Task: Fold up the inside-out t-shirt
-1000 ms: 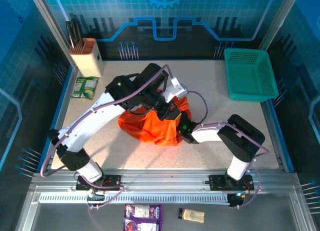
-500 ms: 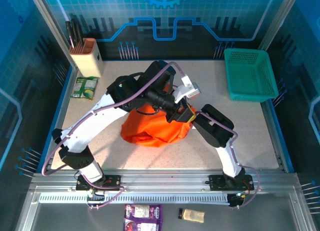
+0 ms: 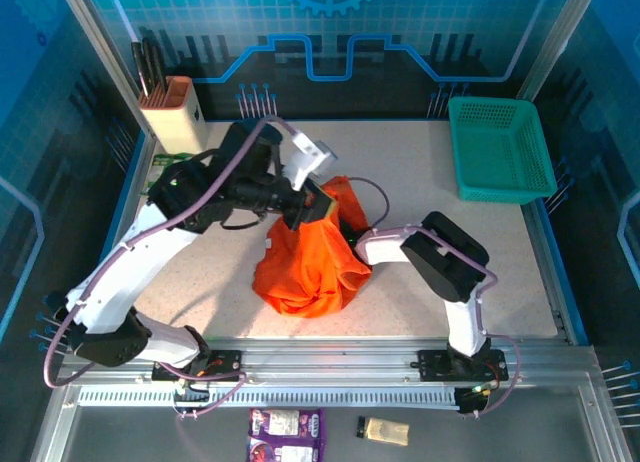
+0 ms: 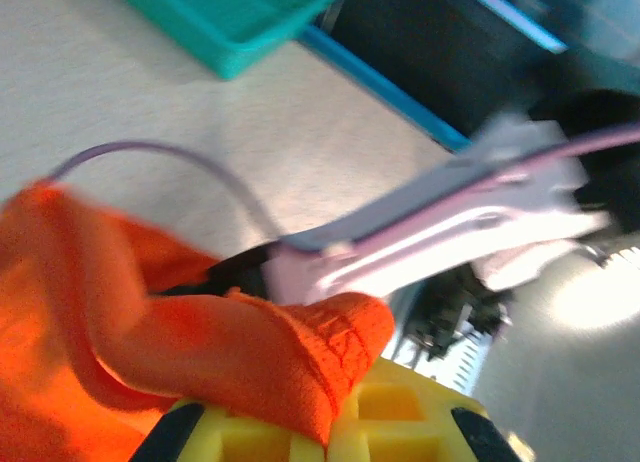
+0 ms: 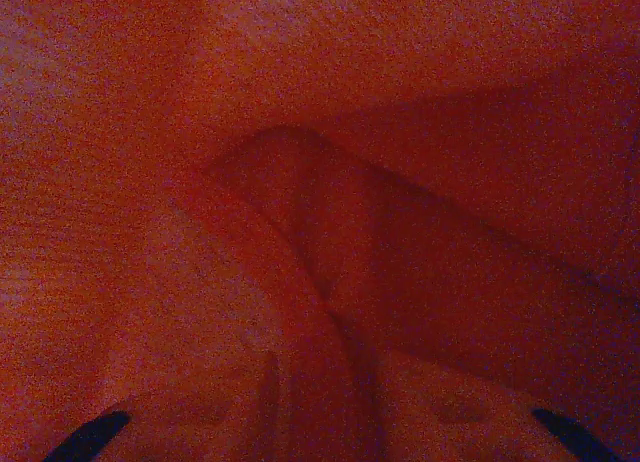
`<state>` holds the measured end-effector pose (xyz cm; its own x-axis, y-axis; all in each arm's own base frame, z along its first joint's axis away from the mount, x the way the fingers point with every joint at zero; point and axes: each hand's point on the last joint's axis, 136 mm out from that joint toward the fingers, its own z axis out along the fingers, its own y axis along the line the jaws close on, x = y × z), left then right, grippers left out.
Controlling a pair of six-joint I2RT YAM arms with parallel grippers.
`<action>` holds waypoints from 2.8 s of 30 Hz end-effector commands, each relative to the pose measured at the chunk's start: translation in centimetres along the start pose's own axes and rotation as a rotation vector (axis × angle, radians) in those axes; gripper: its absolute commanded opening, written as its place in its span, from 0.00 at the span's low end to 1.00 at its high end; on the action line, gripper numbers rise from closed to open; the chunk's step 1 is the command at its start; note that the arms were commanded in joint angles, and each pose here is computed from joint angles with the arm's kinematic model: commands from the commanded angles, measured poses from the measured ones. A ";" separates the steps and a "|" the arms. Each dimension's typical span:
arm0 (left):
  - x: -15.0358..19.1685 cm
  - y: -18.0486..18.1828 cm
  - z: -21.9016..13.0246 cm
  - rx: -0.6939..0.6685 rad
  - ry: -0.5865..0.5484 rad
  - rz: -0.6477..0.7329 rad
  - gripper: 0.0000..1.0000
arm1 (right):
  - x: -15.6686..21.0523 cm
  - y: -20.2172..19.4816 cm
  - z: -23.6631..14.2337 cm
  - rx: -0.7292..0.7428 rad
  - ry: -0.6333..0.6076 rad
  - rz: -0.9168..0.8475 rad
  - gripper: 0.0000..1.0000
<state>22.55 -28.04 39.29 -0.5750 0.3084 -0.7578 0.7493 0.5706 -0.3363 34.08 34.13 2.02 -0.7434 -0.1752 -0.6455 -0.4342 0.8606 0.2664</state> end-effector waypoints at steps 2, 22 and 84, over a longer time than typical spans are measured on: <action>0.8 7.0 -0.2 -0.191 -0.045 -0.164 0.00 | 4.6 -5.0 -3.4 0.155 0.154 0.067 0.12; 13.7 28.6 12.1 -0.333 0.124 -0.689 0.00 | -10.3 2.7 -24.4 -0.159 -0.288 0.047 0.00; 7.2 17.3 21.3 -0.276 0.296 -0.187 0.57 | 0.5 -16.6 -16.3 0.161 0.185 0.315 0.58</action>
<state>38.19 -31.15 18.71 -0.8014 0.2533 -0.5418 0.4799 0.8130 -0.3296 30.44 11.93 8.07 -0.9341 0.0728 -0.3495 -0.0437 0.9484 0.3141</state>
